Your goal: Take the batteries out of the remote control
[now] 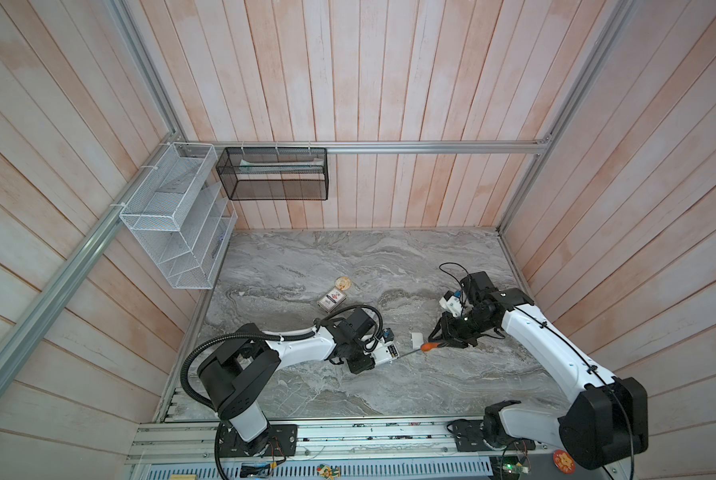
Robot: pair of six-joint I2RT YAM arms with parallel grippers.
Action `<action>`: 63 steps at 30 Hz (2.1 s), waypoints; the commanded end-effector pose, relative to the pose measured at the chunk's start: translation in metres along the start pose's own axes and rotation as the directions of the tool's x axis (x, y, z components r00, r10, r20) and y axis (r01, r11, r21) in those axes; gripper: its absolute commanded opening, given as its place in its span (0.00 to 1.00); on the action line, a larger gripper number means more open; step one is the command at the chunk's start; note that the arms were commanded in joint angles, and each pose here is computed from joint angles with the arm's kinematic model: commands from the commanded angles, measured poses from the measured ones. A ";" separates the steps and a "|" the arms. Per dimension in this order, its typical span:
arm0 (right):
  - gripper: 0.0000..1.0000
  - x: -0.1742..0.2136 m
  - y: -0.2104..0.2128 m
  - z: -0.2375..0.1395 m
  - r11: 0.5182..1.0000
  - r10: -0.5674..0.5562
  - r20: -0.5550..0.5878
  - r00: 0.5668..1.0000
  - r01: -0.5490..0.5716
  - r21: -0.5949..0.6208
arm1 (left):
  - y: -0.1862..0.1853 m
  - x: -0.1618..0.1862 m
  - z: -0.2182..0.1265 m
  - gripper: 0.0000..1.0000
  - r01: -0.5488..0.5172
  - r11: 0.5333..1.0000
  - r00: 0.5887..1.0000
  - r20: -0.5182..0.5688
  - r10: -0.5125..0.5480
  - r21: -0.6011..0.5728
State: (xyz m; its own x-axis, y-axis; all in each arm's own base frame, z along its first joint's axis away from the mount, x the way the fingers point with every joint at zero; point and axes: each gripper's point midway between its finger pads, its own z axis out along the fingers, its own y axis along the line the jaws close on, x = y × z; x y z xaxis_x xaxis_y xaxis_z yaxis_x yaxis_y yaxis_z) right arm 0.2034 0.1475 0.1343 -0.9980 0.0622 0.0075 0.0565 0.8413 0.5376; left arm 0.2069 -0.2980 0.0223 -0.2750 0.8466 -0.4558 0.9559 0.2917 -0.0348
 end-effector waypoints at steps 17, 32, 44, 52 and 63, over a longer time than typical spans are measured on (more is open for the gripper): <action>0.05 -0.004 0.007 -0.011 1.000 -0.020 0.009 1.000 0.020 0.004 | -0.009 0.029 0.003 0.27 0.026 0.999 0.996 -0.086 -0.023 0.033; 0.05 -0.006 0.002 0.000 1.000 -0.016 0.004 1.000 0.016 0.000 | -0.009 0.027 0.003 0.27 0.047 0.998 0.996 -0.083 -0.044 0.033; 0.04 -0.016 0.020 -0.004 0.996 0.004 0.066 0.998 0.003 -0.095 | -0.010 0.023 0.004 0.26 0.069 0.996 0.994 -0.089 -0.064 0.048; 0.02 -0.026 0.046 -0.022 0.978 0.033 0.162 0.986 0.002 -0.210 | -0.020 0.021 0.006 0.26 0.118 0.987 0.988 -0.113 -0.105 0.111; 0.02 -0.025 0.023 -0.028 0.999 -0.024 0.148 0.989 0.030 -0.034 | -0.027 0.013 -0.010 0.25 0.192 0.955 0.980 -0.100 -0.174 0.225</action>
State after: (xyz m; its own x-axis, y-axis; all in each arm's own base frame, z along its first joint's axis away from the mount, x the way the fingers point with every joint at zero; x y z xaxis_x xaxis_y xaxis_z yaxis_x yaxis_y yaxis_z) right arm 0.2283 0.1592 0.1672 -0.9821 0.1556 -0.1060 0.0563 0.7799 0.6233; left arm 0.1976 -0.2994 0.0269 -0.3844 0.8190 -0.4260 0.9231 0.3380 -0.1833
